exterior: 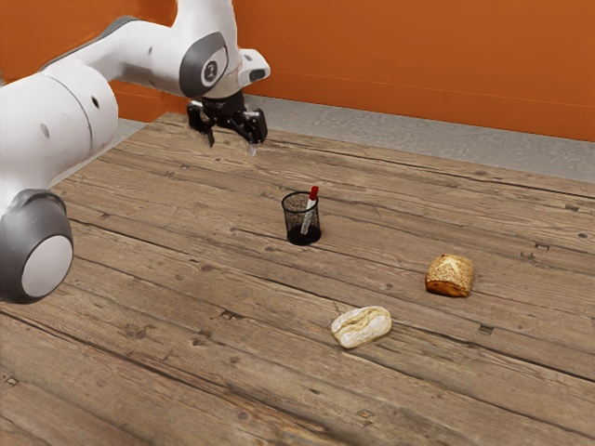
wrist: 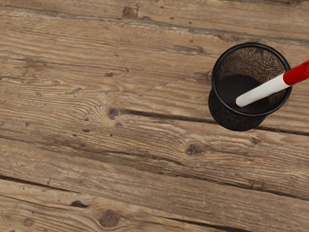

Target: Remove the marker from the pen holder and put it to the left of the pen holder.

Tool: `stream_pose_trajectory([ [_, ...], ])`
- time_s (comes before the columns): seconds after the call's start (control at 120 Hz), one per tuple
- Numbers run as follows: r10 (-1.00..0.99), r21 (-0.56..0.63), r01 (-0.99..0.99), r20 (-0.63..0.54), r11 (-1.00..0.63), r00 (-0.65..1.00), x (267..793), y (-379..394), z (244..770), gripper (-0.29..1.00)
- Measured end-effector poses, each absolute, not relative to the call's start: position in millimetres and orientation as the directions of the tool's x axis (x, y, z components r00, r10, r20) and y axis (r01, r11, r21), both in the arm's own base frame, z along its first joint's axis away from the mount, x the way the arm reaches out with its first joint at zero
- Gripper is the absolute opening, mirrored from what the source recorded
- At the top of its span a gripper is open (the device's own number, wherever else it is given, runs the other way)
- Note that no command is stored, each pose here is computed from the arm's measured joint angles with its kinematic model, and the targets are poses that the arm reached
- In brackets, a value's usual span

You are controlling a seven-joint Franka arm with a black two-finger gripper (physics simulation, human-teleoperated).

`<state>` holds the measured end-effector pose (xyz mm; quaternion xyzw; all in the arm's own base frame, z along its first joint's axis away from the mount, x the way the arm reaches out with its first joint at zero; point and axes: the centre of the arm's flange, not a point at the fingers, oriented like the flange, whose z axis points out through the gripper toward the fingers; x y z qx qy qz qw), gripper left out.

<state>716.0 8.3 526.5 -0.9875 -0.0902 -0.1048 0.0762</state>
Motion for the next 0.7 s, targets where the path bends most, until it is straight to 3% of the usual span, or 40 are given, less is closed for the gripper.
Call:
stream_pose_trajectory([
  [0.183,0.046,-0.135,0.101,0.359,-0.986,0.932,761,-36,473,0.68],
  [0.533,-0.026,-0.122,0.032,0.447,-0.992,0.894,795,-74,371,0.68],
  [0.7,-0.142,-0.276,-0.002,0.488,-0.961,0.862,799,-90,359,0.67],
])
